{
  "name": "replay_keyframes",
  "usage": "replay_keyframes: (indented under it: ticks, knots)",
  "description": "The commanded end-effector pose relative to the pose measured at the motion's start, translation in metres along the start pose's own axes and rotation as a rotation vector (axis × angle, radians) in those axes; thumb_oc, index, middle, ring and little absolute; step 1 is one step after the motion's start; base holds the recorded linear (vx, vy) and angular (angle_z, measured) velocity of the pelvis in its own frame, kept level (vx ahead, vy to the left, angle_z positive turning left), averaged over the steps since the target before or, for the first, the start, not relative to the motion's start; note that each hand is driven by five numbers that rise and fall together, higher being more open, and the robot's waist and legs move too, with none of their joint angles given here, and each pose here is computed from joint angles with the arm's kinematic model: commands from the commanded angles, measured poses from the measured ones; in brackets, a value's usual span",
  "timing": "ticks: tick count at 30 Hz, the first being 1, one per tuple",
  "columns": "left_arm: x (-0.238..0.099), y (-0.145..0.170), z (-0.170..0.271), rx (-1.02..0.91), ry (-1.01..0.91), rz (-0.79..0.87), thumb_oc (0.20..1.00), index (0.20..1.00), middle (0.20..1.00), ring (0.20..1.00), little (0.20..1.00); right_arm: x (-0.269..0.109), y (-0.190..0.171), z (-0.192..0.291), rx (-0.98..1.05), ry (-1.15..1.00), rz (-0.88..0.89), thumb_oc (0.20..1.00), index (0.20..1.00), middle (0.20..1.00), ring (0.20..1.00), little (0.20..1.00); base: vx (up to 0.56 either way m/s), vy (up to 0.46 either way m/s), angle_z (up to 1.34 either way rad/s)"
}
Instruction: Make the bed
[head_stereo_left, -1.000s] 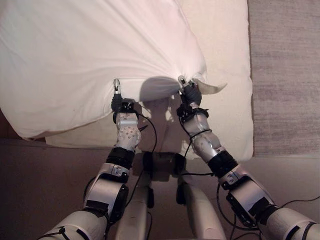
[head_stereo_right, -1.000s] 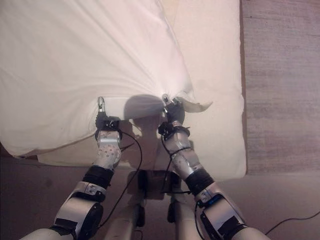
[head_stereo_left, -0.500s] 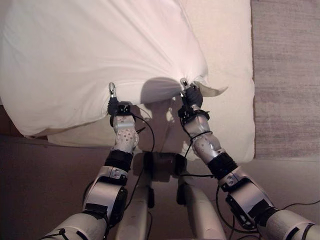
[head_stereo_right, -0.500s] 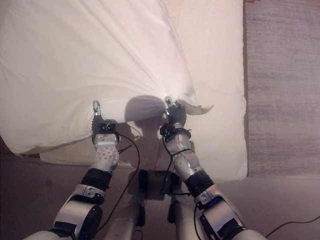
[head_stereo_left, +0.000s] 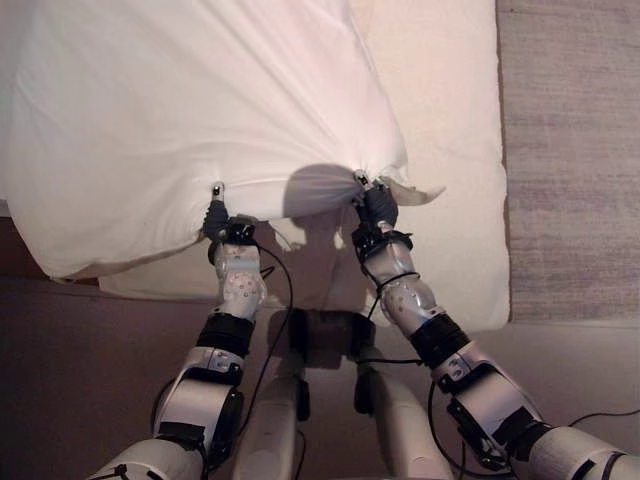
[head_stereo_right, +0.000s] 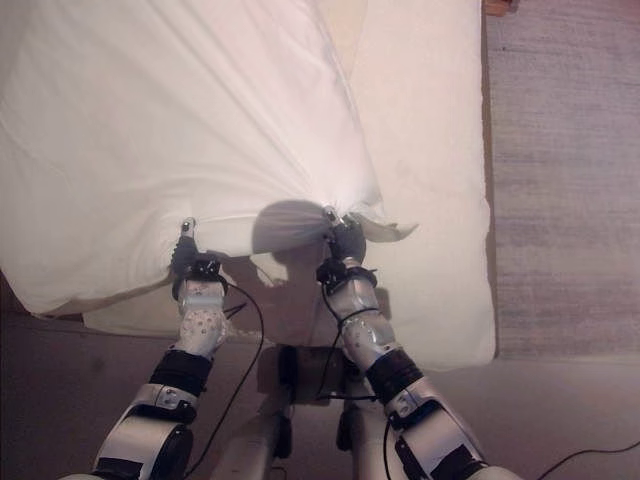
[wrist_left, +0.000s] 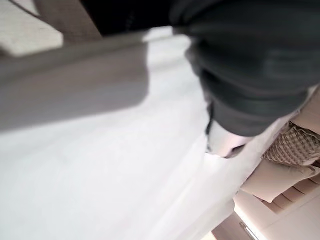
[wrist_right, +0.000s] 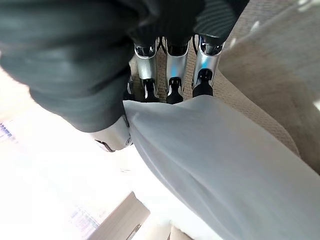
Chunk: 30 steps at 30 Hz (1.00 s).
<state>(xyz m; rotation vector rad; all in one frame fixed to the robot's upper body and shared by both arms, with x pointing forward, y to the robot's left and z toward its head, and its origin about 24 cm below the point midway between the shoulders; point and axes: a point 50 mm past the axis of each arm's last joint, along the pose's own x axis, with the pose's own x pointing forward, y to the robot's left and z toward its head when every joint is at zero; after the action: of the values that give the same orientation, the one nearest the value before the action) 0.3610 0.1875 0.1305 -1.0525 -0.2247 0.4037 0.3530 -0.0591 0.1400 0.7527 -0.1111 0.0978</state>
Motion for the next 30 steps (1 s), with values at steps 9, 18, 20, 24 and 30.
replay_keyframes:
  ticks: [9,18,20,24,30]
  knots:
    - [0.002,0.049,0.07,0.147,-0.238,-0.012,0.2,0.2,0.2,0.2,0.2,-0.045,-0.128,0.022,0.089,-0.142,-0.381,0.2,0.2,0.2,0.2,0.2,0.02,-0.018,0.06]
    - [-0.009,0.068,0.063,0.169,-0.189,-0.018,0.2,0.2,0.2,0.2,0.2,-0.061,-0.142,0.0,0.143,-0.052,-0.41,0.2,0.2,0.2,0.2,0.2,0.05,-0.068,0.13]
    - [-0.011,0.071,0.062,0.168,-0.179,-0.011,0.2,0.2,0.2,0.2,0.2,-0.063,-0.145,-0.001,0.146,-0.051,-0.417,0.2,0.2,0.2,0.2,0.2,0.02,-0.074,0.06]
    - [-0.014,0.08,0.054,0.168,-0.149,0.003,0.2,0.2,0.2,0.2,0.2,-0.069,-0.149,0.0,0.181,-0.065,-0.423,0.2,0.2,0.2,0.2,0.2,0.0,-0.024,0.31]
    - [-0.023,0.098,0.053,0.154,-0.142,0.042,0.2,0.2,0.2,0.2,0.2,-0.075,-0.15,-0.001,0.185,-0.061,-0.413,0.2,0.2,0.2,0.2,0.2,0.08,0.163,0.43]
